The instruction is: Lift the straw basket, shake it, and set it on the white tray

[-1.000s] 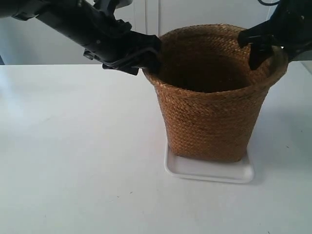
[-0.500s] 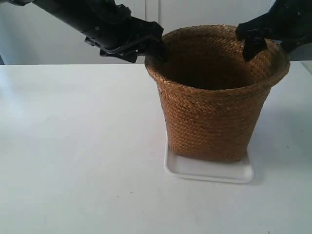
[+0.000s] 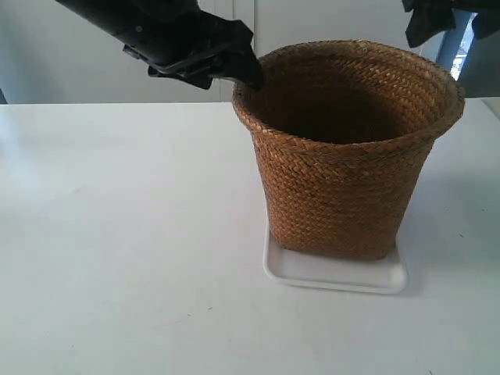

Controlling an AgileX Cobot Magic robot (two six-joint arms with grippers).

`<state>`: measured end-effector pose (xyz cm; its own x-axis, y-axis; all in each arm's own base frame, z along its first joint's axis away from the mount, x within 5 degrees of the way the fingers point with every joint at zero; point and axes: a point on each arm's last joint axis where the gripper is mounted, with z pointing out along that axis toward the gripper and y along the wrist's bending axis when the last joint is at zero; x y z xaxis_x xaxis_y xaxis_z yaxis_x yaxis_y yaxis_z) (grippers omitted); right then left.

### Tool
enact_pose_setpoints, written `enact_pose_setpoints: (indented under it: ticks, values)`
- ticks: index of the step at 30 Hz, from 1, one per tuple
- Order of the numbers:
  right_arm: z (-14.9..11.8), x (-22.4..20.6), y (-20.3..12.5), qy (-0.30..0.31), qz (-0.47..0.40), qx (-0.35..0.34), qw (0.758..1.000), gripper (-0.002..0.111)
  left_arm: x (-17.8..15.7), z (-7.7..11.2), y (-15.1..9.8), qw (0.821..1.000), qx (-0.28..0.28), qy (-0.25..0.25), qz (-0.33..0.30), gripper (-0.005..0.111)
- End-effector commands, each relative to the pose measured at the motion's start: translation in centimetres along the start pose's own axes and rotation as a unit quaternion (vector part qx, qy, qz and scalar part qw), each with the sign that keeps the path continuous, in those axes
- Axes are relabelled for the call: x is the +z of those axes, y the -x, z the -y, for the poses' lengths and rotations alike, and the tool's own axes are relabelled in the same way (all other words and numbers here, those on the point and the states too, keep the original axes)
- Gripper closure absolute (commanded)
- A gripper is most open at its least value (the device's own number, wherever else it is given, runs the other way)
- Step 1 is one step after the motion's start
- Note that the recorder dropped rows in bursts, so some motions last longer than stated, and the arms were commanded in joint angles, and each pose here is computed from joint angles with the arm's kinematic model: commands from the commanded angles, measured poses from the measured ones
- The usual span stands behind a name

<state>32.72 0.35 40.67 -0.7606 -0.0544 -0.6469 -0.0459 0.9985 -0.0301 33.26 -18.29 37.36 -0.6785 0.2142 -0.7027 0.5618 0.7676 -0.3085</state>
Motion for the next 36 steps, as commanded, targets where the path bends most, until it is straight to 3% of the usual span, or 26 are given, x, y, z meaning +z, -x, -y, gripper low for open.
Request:
enact_pose_setpoints:
  ticks: [1, 4, 7, 9, 12, 15, 19, 20, 24, 25, 29, 32, 36]
  values:
    - [0.3, -2.2, -0.1, -0.001, 0.028, 0.009, 1.0, 0.037, -2.3, 1.2, 0.3, 1.0, 0.012, -0.009, 0.012, 0.026]
    - [0.2, -3.9, -0.2, -0.002, 0.048, 0.009, 0.999, 0.037, -4.2, 1.6, 0.4, 0.999, 0.034, 0.007, 0.027, 0.026]
    - [0.2, -6.3, -0.5, -0.003, 0.076, 0.008, 0.997, 0.037, -6.4, 2.1, 0.5, 0.997, 0.056, 0.026, 0.048, 0.035]
    - [0.2, -7.9, -0.8, -0.004, 0.096, 0.008, 0.995, 0.037, -8.3, 2.6, 0.6, 0.995, 0.067, 0.042, 0.067, 0.049]
    - [0.1, -10.5, -1.6, -0.002, 0.118, 0.01, 0.993, 0.041, -11.4, 3.5, 0.4, 0.989, 0.089, 0.058, 0.098, 0.08]
    - [-0.5, -13.1, -2.7, 0.023, 0.135, 0.017, 0.99, 0.062, -14.8, 4.6, -0.2, 0.984, 0.11, 0.064, 0.124, 0.106]
    - [-1.4, -16.4, -5.2, 0.058, 0.189, -0.01, 0.98, 0.108, -18.5, 5.8, -2.3, 0.978, 0.13, 0.066, 0.151, 0.107]
    - [-1.5, -17.1, -6.2, 0.06, 0.206, -0.014, 0.977, 0.108, -18.9, 5.9, -3.1, 0.977, 0.131, 0.068, 0.151, 0.107]
    - [-1.8, -18.7, -14.0, 0.05, 0.264, -0.025, 0.963, 0.108, -22.3, 6.0, -10.2, 0.967, 0.146, 0.099, 0.181, 0.107]
    - [-1.9, -18.0, -16.6, 0.044, 0.269, -0.037, 0.961, 0.108, -22.9, 5.7, -13.1, 0.964, 0.14, 0.112, 0.195, 0.107]
    - [-2.1, -12.9, -23.1, 0.036, 0.232, -0.047, 0.971, 0.108, -22.0, 4.4, -19.4, 0.955, 0.139, 0.132, 0.227, 0.107]
    - [-2.3, -10.3, -25.7, 0.048, 0.169, -0.041, 0.984, 0.108, -20.8, 3.7, -21.7, 0.963, 0.133, 0.13, 0.195, 0.107]
    - [-2.5, -9.7, -26.9, 0.058, 0.111, -0.045, 0.991, 0.108, -20.4, 3.6, -22.4, 0.971, 0.129, 0.127, 0.154, 0.107]
